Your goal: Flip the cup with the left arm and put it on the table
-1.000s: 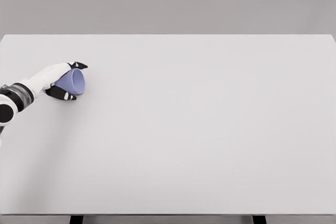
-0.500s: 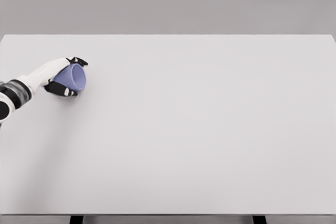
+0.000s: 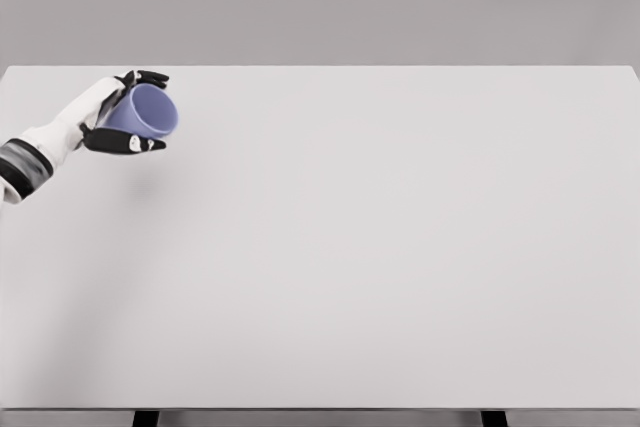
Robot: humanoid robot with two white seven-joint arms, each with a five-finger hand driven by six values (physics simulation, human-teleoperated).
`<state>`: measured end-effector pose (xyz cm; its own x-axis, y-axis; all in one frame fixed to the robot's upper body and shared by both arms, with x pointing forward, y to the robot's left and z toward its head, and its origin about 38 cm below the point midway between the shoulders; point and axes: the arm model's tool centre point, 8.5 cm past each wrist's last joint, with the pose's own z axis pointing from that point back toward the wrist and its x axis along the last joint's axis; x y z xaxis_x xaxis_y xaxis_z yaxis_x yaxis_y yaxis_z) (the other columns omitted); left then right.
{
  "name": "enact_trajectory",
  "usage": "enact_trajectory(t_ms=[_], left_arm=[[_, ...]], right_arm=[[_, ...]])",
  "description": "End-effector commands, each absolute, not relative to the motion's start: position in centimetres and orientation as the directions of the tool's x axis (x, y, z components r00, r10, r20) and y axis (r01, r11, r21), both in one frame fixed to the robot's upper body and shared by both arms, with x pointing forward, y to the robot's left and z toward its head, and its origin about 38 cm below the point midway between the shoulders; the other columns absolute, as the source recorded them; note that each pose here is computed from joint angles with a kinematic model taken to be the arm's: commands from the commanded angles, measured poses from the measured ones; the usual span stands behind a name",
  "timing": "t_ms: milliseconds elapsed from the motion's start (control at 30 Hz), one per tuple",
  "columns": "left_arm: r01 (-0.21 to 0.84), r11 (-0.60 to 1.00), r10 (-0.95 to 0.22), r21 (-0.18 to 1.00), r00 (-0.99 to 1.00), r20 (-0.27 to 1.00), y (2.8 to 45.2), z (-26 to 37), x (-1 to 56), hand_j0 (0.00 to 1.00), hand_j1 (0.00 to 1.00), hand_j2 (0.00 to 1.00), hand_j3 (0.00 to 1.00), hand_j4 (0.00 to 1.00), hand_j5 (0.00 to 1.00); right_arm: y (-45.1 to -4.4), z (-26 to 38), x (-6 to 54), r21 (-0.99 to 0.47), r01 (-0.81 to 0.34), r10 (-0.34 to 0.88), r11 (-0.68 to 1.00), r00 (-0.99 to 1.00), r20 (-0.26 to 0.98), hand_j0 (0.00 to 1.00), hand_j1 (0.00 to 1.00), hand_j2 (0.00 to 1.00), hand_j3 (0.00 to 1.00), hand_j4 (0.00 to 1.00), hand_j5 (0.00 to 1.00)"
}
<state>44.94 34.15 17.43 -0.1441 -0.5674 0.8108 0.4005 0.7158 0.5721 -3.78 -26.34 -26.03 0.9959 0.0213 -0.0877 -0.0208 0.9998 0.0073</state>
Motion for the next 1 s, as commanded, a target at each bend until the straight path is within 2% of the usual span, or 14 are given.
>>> enact_trajectory(t_ms=[0,333,967], left_arm=[[0.394,0.770,-0.486,0.501,-0.147,0.862,33.8,17.8,45.1,0.80,0.80,0.80,0.80,0.80,0.80],[0.387,0.868,-0.279,0.310,-0.136,0.951,33.1,17.3,44.9,0.82,0.82,0.82,0.82,0.82,0.82],[0.390,0.891,-0.226,0.232,-0.061,0.972,32.5,14.0,44.5,0.85,0.85,0.85,0.85,0.85,0.85]], right_arm=[[-26.3,-26.0,-3.8,0.007,-0.021,0.022,1.000,0.996,-0.088,1.00,1.00,1.00,1.00,1.00,1.00],[-26.3,-26.0,-3.8,0.007,-0.021,0.022,1.000,0.996,-0.088,1.00,1.00,1.00,1.00,1.00,1.00],[-26.3,-26.0,-3.8,0.007,-0.021,0.022,1.000,0.996,-0.088,1.00,1.00,1.00,1.00,1.00,1.00]])
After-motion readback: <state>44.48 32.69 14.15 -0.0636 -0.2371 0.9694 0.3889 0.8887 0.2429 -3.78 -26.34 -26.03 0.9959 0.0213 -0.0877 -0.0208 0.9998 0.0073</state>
